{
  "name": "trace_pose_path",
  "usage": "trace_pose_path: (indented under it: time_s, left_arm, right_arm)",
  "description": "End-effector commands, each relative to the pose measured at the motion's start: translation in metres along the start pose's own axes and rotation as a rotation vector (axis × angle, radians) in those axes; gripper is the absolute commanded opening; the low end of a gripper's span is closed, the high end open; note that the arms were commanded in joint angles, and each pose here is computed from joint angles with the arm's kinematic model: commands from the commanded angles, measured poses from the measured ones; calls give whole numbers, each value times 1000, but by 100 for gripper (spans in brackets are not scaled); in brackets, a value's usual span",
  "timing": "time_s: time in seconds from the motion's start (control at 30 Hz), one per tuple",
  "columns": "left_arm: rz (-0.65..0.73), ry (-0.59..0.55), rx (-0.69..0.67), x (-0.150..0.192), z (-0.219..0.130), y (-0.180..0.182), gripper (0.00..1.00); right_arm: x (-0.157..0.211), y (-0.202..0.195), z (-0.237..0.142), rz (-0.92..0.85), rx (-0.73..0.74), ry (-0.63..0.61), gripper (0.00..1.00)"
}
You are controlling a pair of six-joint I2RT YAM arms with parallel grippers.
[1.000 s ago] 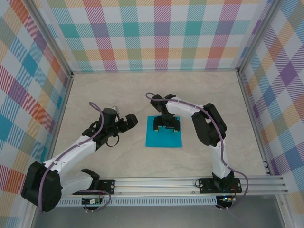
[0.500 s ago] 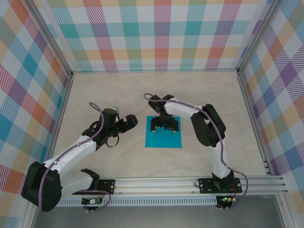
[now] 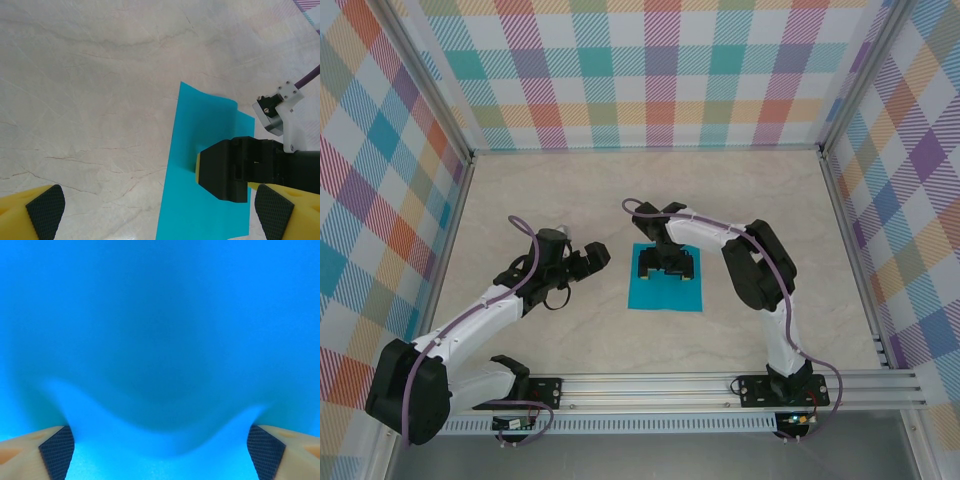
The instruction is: Fold a paper plane with a square sheet of paper (pick it up from the middle)
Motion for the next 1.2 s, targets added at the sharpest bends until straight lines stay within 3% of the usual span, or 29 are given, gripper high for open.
trace_pose_path:
  time_s: [0.0,0.1,0.17,0.4,0.53,0.7,0.93,1.0,1.17]
  left_arm:
    - [-2,0,-3,-2,-4,1,100]
    - [-4,1,-3,-2,-4,1,100]
    - [-6,-1,-1,-2,-6,1,100]
    - [-12,-3,-10,-2,-9,2,100]
    - [-54,16,-6,-4,-6,5,100]
    - [-118,55,24,-7,0,6,100]
    - [-181,109,108,-9,8,-2,100]
    - [-194,123,135,-9,11,-5,100]
    - [-221,175,176,-7,21,-10,98]
  right_arm:
    - [8,-2,26,2,23,77,90]
    - [2,2,13,-15,6,44,86]
    - [-2,6,3,-30,-14,18,74]
    - [-6,8,-32,-60,-94,-82,46]
    - [-5,9,-53,-69,-185,-125,36]
    - [0,10,-78,-60,-418,-174,32]
    - [0,5,-113,-74,-985,-252,35]
    - [1,2,-111,-91,-1006,-245,37]
    - [4,-9,-67,-44,-852,-141,41]
Point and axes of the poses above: each hand's point on the last joint's axis, 136 mm out from that joint toward the fingers, its own z axis out along the fingers, its own y axis along the line the jaws close on, x = y × z, the point moved 7 cm from there along -z, back along the fingers, and after that the axes turned 11 degrees about -z, right-handed, at the moved point
